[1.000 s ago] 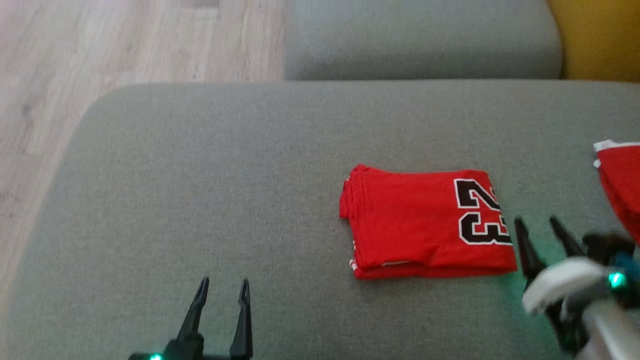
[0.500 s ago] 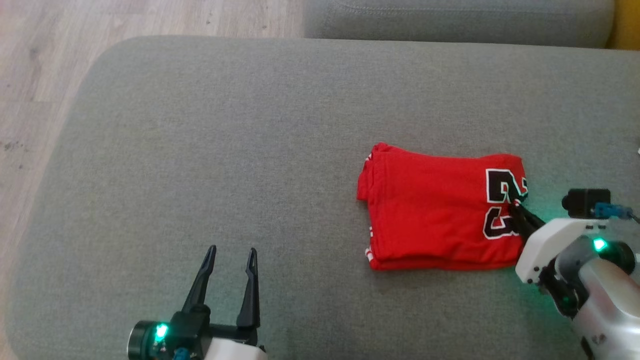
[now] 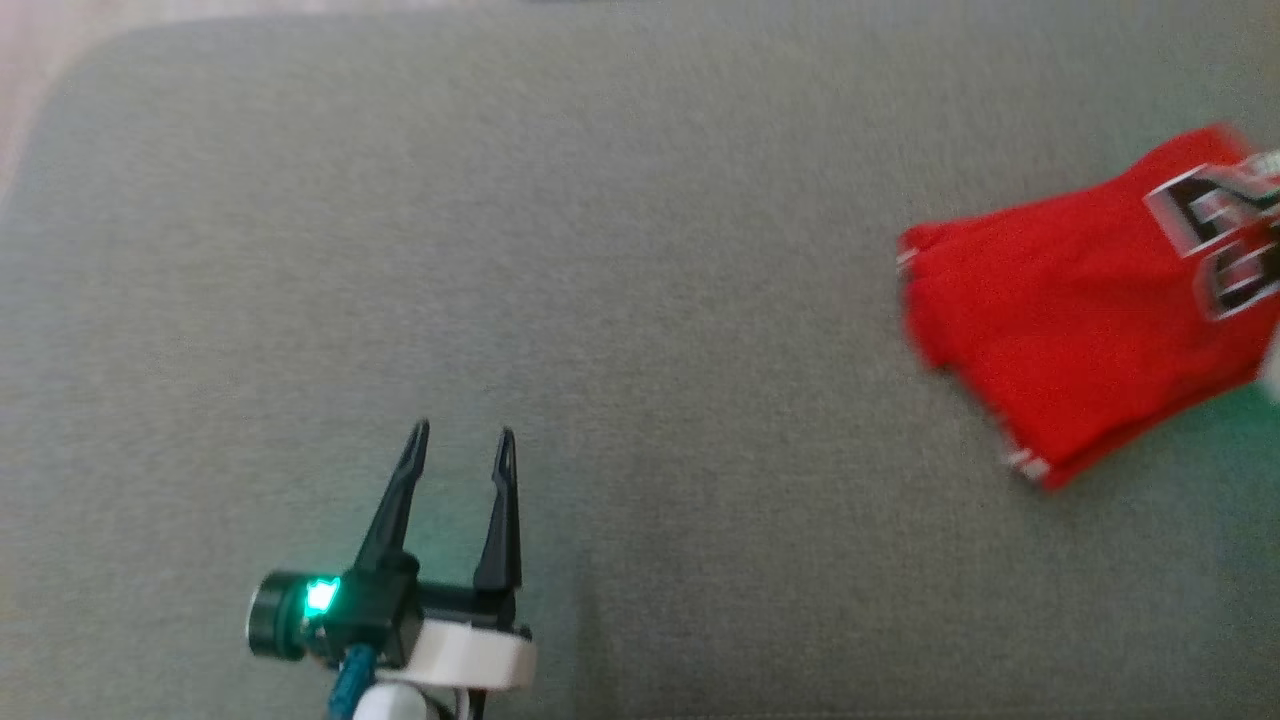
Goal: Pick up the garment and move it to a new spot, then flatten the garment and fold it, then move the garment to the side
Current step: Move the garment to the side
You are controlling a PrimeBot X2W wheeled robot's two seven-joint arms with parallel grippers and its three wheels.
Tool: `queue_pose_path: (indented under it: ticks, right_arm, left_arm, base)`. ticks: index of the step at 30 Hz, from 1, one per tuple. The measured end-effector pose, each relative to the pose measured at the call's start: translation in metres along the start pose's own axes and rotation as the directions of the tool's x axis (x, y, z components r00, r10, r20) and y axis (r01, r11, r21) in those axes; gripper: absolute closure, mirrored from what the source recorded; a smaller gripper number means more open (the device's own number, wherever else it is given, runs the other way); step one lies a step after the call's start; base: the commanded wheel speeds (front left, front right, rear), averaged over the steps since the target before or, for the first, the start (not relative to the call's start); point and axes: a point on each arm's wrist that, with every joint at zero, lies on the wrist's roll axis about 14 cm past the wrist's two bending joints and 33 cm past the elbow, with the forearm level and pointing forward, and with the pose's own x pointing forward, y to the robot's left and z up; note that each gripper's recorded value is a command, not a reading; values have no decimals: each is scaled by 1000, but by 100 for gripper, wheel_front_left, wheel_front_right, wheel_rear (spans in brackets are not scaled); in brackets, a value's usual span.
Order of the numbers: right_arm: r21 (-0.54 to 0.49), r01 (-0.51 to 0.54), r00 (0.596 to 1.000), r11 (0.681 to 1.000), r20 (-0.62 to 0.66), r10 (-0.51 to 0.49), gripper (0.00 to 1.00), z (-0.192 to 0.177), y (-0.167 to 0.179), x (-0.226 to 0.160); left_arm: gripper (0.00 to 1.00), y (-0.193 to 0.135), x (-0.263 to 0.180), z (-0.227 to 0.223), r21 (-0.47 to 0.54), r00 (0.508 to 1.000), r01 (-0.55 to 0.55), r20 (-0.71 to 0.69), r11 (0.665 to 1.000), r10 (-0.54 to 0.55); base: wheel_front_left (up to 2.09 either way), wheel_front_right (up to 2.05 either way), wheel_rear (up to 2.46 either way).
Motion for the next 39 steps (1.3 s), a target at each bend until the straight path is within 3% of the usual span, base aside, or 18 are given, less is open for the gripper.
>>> queue_pose_path:
  ticks: [5,11,12,13,17,20,23,30,33,34,35,36,39]
  right_arm:
    - [-38,147,989,988,-21,-148,100,5,-72,-7]
    - [-40,313,949,949,-27,-314,100,11,-146,-28]
    - [-33,332,942,943,-29,-333,68,11,-154,-31]
    - [-21,347,937,938,-33,-347,0,10,-158,-33]
    - [-13,349,937,937,7,-349,0,18,-156,-35]
    - [43,300,947,953,111,-303,0,36,-132,-29]
    - [119,193,956,974,202,-215,0,39,-83,-24]
    - [209,-48,969,977,245,-5,0,-20,46,-51]
    - [206,-149,928,967,367,65,0,1,90,-72]
    - [183,-171,902,968,424,79,0,14,100,-82]
    - [142,-193,845,971,527,90,0,38,116,-104]
    - [138,-201,823,970,560,91,0,42,126,-115]
    - [125,-236,812,964,571,125,0,20,163,-139]
  left_arm:
    - [0,-12,24,-7,-39,999,42,-16,998,-43]
    - [0,-29,44,-12,-111,996,83,-22,990,-86]
    - [0,-29,47,-11,-122,996,81,-21,989,-85]
    - [0,-29,49,-9,-126,997,78,-16,989,-81]
    - [0,-20,50,4,-165,999,36,14,986,-34]
    - [0,-17,46,19,-177,999,26,51,984,-17]
    - [0,-14,36,37,-171,995,22,98,985,-6]
    - [0,-8,-17,43,-172,993,-13,114,985,33]
    - [0,-5,-37,45,-137,990,-28,132,990,46]
    - [0,-3,-41,47,-125,988,-33,143,992,51]
    - [0,3,-49,50,-96,985,-54,158,994,68]
    - [0,4,-52,51,-87,984,-58,166,995,72]
    - [0,4,-63,53,-74,981,-55,183,996,67]
  base:
    - [0,0,0]
    - [0,0,0]
    - [0,0,0]
    - [0,0,0]
    - [0,0,0]
    - [0,0,0]
    - [0,0,0]
    - [0,0,0]
    - [0,0,0]
    - [0,0,0]
    - [0,0,0]
    - [0,0,0]
    - [0,0,0]
